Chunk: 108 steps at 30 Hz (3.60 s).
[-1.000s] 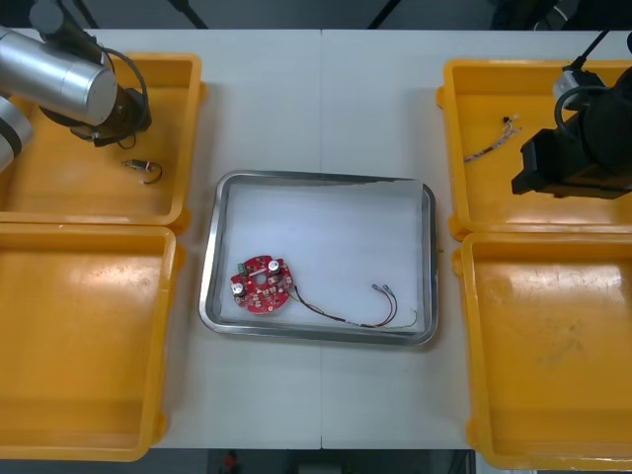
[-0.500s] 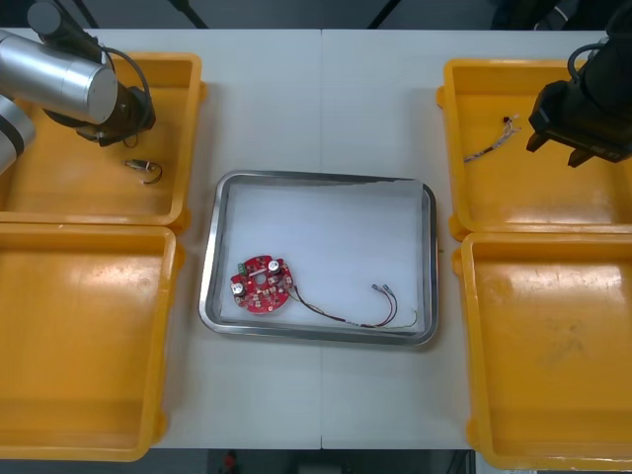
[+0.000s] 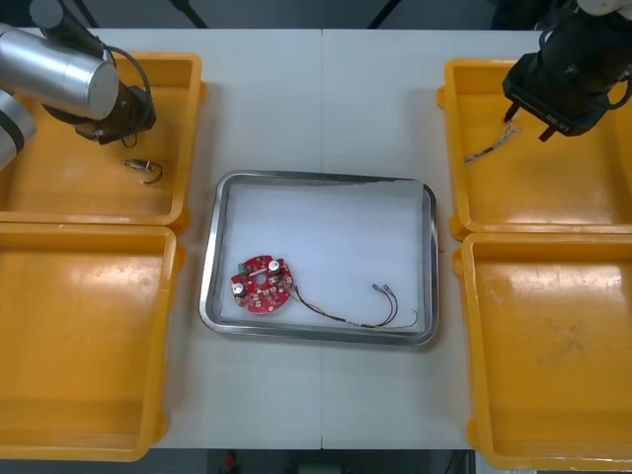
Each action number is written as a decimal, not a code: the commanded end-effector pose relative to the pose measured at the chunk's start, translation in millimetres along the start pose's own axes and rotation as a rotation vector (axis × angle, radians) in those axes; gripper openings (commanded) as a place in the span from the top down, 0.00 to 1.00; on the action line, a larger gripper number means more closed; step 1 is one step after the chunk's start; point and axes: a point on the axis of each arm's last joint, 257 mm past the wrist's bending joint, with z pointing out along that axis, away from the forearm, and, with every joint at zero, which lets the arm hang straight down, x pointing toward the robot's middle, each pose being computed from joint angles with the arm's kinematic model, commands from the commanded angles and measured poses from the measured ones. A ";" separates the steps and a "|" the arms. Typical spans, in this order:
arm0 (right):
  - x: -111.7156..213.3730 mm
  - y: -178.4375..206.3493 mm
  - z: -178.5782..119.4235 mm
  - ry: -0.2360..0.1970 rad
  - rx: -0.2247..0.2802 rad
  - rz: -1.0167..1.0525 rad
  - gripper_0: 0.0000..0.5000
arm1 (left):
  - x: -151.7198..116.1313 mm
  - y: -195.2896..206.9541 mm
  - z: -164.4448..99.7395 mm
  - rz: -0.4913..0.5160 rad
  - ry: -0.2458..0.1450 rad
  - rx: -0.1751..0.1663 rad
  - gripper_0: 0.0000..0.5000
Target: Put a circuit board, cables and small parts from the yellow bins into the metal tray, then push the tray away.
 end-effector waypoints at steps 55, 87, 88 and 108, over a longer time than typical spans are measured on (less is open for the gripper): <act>13.9 37.7 97.6 0.053 -0.103 0.383 0.00 | 87.0 -121.5 -185.8 -0.249 0.258 0.060 1.00; 30.4 23.0 114.4 0.083 -0.071 0.366 0.00 | 205.6 -179.4 -113.0 -0.245 0.292 0.004 1.00; 28.9 22.1 114.3 0.080 -0.071 0.364 0.00 | 209.1 -177.5 -111.2 -0.238 0.293 -0.003 1.00; 10.3 -1.5 121.7 0.043 -0.061 0.356 0.00 | 224.8 -177.9 -93.6 -0.233 0.257 0.014 1.00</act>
